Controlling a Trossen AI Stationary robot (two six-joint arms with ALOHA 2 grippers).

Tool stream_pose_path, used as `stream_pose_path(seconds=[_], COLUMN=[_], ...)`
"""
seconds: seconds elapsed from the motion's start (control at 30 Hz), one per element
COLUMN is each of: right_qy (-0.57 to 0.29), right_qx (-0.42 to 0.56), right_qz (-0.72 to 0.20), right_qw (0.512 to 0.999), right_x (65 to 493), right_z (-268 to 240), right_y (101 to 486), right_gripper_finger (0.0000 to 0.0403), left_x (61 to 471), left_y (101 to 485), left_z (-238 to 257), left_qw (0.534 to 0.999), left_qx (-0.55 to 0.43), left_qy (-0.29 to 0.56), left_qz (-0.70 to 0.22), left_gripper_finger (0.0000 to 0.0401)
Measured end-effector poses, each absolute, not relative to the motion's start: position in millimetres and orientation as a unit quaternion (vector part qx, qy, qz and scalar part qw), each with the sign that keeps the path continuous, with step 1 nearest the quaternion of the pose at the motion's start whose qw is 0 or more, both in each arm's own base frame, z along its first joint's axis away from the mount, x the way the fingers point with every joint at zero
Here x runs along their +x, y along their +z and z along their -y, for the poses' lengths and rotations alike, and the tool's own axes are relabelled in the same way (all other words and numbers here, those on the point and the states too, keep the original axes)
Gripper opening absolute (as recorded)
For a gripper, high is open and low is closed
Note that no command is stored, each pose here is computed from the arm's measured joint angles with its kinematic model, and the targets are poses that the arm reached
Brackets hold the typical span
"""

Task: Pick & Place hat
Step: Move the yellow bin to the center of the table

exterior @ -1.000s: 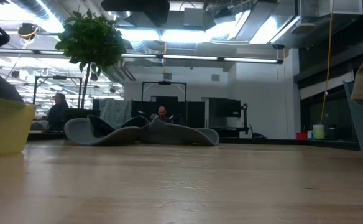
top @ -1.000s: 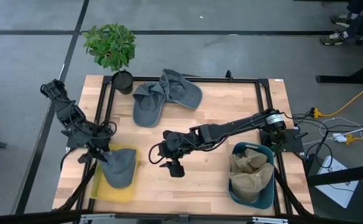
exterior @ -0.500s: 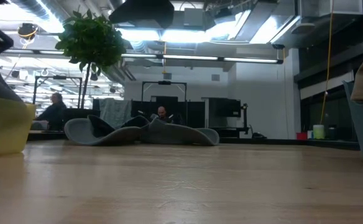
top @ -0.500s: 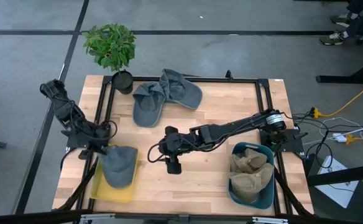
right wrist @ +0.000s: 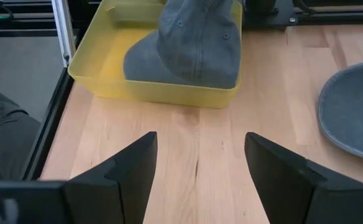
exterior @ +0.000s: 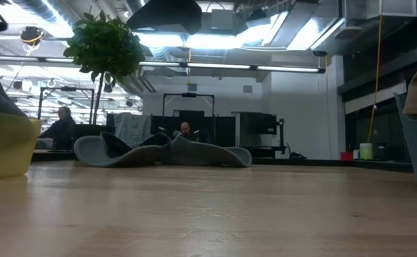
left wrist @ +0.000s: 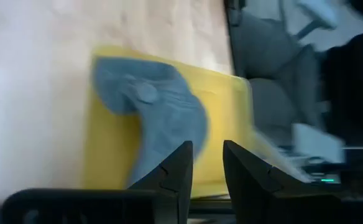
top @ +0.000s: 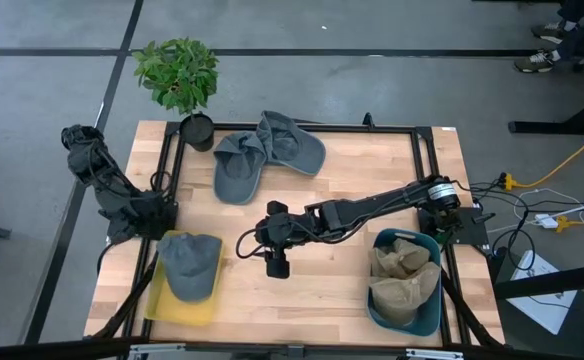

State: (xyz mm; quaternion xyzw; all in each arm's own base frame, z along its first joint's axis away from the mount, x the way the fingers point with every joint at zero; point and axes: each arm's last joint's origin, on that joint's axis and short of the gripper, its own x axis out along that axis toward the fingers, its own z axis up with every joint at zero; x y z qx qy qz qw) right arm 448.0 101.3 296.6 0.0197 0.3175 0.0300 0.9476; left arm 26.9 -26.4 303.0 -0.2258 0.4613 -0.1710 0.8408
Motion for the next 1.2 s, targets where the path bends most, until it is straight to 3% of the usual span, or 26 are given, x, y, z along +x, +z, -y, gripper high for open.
stream_pose_path(seconds=[0.5,0.83,1.07,1.2], right_qy=[0.025,0.064,0.012,-0.006], right_qx=[0.019,-0.022,-0.081,-0.109], right_qz=[-0.356,-0.447,-0.418,-0.400], right_qw=[0.934,0.892,0.905,0.910], right_x=[453,440,424,416], right_z=[-103,-153,-193,-204], right_y=[275,235,234,214], right_gripper_finger=[0.0241,0.0241,0.0241,0.0241], left_x=[60,83,99,104], left_y=[285,260,239,225], left_z=[65,87,109,122], left_qw=[0.814,0.825,0.803,0.786], left_qx=[-0.318,-0.215,-0.164,-0.120], left_qy=[-0.250,-0.227,-0.195,-0.190], left_qz=[-0.417,-0.470,-0.539,-0.576], left_gripper_finger=[0.0079,0.0006,0.0002,0.0002])
